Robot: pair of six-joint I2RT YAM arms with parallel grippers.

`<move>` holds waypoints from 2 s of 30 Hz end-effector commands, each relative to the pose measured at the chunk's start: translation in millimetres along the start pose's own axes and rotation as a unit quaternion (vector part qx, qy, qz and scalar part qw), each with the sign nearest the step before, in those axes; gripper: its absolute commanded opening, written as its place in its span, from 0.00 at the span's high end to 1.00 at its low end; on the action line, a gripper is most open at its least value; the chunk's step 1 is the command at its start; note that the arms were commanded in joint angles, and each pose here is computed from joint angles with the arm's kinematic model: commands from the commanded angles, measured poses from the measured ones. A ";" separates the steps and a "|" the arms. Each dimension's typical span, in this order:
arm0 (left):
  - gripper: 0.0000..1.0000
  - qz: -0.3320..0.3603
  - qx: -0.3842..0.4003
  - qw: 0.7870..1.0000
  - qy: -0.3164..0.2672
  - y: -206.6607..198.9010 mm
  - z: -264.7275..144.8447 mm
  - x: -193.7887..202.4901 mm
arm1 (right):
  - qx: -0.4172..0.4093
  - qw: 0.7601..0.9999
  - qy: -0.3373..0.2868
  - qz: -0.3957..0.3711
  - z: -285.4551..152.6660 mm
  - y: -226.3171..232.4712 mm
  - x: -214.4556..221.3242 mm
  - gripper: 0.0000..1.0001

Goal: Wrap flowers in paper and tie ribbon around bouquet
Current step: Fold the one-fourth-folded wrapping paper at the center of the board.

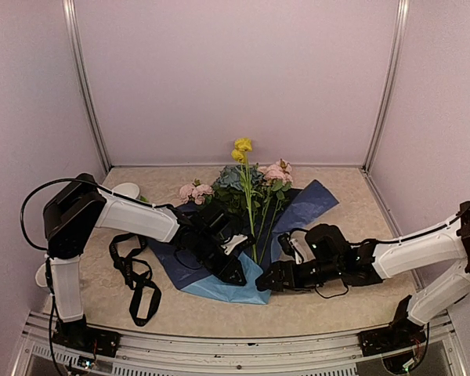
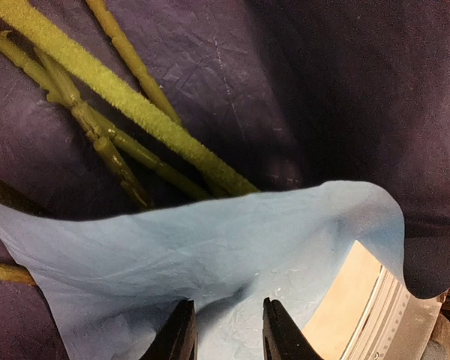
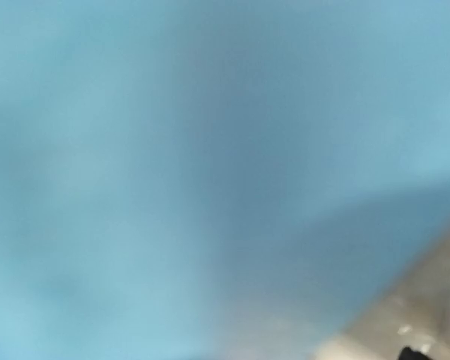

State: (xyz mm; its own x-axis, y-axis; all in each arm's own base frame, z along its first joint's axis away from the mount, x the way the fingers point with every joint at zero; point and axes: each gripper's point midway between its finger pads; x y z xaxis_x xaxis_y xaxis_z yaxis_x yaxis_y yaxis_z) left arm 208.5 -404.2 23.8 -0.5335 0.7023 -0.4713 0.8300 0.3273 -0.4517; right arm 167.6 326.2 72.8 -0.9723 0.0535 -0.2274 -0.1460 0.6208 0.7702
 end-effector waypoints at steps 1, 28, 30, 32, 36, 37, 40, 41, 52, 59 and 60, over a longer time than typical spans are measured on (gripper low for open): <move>0.69 -0.019 -0.011 1.000 0.017 7.4 1.2 15.6 | 0.039 0.998 -0.028 -0.052 6.3 12.8 -0.7 0.00; 0.59 -0.033 0.035 0.991 -0.123 4.5 -38.7 7.6 | 0.058 0.976 0.021 -0.208 74.0 15.1 7.0 0.02; 0.56 -0.020 0.037 0.987 -0.152 -0.5 -48.5 -0.3 | 0.070 0.976 0.030 -0.205 76.6 5.5 11.1 0.02; 0.53 -0.004 0.044 0.983 -0.180 -7.4 -59.6 -9.4 | 0.079 0.975 0.036 -0.203 79.0 -1.0 13.3 0.02; 0.47 0.029 0.057 0.971 -0.232 -18.5 -88.1 -28.4 | 0.084 0.975 0.043 -0.200 80.4 -4.3 15.6 0.03; 0.45 0.035 0.055 0.968 -0.243 -19.7 -95.8 -32.0 | 0.084 0.975 0.043 -0.199 80.1 -4.4 16.1 0.03; 0.37 0.030 0.029 0.962 -0.271 -8.7 -113.9 -41.0 | 0.083 0.976 0.041 -0.197 79.1 -3.6 15.6 0.03; 0.35 0.011 0.019 0.962 -0.273 0.4 -115.4 -42.1 | 0.082 0.976 0.041 -0.197 78.8 -3.6 15.8 0.03; 0.38 -0.108 0.053 0.958 -0.260 49.7 -85.7 -45.2 | 0.076 0.977 0.039 -0.196 76.0 -1.3 16.0 0.03; 0.64 -0.109 0.089 0.952 -0.272 40.9 -80.3 -57.7 | 0.077 0.977 0.041 -0.196 76.8 1.7 15.0 0.03; 0.70 -0.106 0.090 0.952 -0.272 40.3 -80.8 -57.5 | 0.075 0.977 0.040 -0.197 75.8 3.5 14.4 0.03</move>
State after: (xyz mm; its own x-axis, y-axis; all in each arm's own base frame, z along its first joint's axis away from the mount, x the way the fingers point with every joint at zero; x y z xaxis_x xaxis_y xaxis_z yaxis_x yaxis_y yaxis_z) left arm 281.4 -369.3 69.4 -0.7652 0.2191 -0.6054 0.6406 0.3536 -0.6816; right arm 178.5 400.7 47.2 -0.8346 -0.2254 -0.5026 -0.5128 0.6513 0.5593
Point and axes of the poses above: each gripper's point midway between its finger pads, its own z axis out along the fingers, its own y axis along the line the jaws close on, x = y × z, and after that the axes turned 12 degrees about z, right-handed
